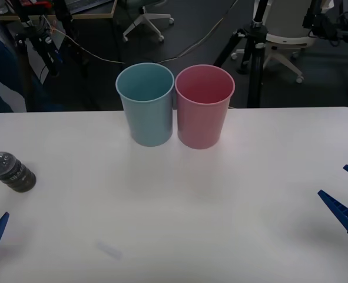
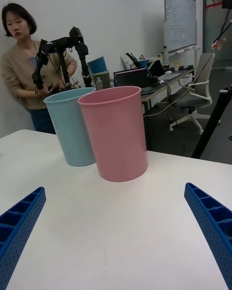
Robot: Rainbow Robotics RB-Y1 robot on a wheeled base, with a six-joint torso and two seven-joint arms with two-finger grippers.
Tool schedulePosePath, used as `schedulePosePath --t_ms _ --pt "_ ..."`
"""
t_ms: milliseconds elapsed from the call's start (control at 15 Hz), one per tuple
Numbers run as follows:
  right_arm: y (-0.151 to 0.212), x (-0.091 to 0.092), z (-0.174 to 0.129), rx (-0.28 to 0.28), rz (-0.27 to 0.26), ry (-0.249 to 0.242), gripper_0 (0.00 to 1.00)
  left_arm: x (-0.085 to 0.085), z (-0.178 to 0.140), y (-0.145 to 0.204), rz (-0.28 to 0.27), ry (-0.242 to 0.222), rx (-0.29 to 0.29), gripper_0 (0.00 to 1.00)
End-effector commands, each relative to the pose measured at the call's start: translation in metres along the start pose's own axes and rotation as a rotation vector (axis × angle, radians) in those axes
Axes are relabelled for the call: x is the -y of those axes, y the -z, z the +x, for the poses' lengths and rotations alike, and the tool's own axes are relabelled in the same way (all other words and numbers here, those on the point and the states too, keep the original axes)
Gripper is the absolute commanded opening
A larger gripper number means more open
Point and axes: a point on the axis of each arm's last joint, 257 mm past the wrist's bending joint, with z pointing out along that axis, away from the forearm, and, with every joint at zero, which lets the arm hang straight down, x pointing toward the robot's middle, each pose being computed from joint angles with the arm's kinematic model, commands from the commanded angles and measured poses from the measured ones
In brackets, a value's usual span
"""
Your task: Grasp the object on the table and drop it into the matching bin: aluminum can to the light blue bin, PET bottle to the pink bin.
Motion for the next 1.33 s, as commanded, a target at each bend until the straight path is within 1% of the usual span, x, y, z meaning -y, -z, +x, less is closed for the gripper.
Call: schedulePosePath --t_ms 67,133,267,467,800,933,1000,1333 --pt "0.0 0.0 0.0 0.0 0.0 0.0 1.0 -0.003 0.007 -0.022 -0.003 0.006 0.011 1.0" --pt "0.0 0.0 0.0 0.0 0.0 0.0 1.0 -0.002 0.005 -0.03 0.0 -0.013 0.02 1.0" --pt "0.0 0.0 0.0 0.0 0.0 0.0 1.0 -0.003 0.008 -0.049 0.003 -0.003 0.031 1.0" --pt "0.0 0.0 0.0 0.0 0.0 0.0 1.0 -0.006 0.003 -0.063 0.004 -0.01 0.044 1.0" --pt "0.0 0.0 0.0 0.0 0.0 0.0 1.0 -0.022 0.0 -0.08 -0.008 -0.007 0.041 1.0" --pt "0.0 0.0 0.0 0.0 0.0 0.0 1.0 -0.025 -0.002 -0.086 -0.007 -0.007 0.043 1.0" --pt "0.0 0.0 0.0 0.0 0.0 0.0 1.0 -0.024 -0.004 -0.091 -0.001 -0.005 0.047 1.0" --pt "0.0 0.0 0.0 0.0 0.0 0.0 1.0 -0.03 -0.007 -0.108 -0.01 0.004 0.048 1.0"
